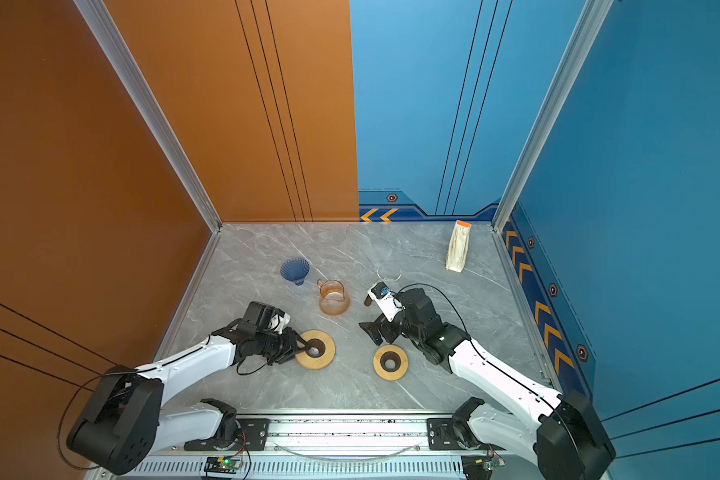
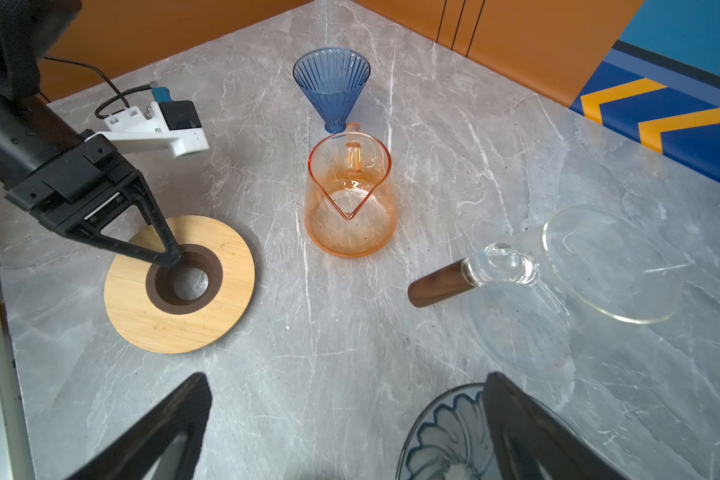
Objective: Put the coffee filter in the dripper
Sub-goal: 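Grip the rim of the wooden stand with the left gripper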
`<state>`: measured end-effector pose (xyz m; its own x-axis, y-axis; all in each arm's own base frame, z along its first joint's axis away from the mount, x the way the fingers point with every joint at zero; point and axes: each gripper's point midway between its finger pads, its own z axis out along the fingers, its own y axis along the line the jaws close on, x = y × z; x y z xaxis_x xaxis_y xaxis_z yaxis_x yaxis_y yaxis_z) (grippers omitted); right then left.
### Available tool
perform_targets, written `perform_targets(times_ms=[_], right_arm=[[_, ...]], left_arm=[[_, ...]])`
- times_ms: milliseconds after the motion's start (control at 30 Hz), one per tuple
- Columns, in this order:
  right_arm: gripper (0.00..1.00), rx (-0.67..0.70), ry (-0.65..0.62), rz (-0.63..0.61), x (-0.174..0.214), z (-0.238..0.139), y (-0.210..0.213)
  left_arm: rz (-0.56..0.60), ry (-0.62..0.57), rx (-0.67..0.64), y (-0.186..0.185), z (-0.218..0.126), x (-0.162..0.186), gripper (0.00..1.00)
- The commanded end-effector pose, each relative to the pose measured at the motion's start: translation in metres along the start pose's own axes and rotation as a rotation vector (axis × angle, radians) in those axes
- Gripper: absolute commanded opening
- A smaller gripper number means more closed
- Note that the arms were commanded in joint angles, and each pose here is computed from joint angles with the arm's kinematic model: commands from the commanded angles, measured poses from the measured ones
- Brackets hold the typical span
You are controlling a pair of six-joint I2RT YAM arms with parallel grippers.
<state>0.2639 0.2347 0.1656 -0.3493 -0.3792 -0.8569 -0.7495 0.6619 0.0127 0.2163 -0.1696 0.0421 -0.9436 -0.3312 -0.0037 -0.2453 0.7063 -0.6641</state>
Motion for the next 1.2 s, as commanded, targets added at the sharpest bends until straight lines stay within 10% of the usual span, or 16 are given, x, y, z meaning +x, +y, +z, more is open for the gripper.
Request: perform_targets(times_ms=[0, 1167], right_arm=[[1.00, -0.022, -0.022, 0.008, -0.006, 0.002, 0.005], [1.00, 0.048, -0.107, -0.013, -0.020, 0.001, -0.003]], left_arm=[[0.018, -0.008, 0.033, -0.010, -0.004, 0.000, 0.32], [0.038, -0.107, 0.072, -0.023, -0.025, -0.005, 0.00]])
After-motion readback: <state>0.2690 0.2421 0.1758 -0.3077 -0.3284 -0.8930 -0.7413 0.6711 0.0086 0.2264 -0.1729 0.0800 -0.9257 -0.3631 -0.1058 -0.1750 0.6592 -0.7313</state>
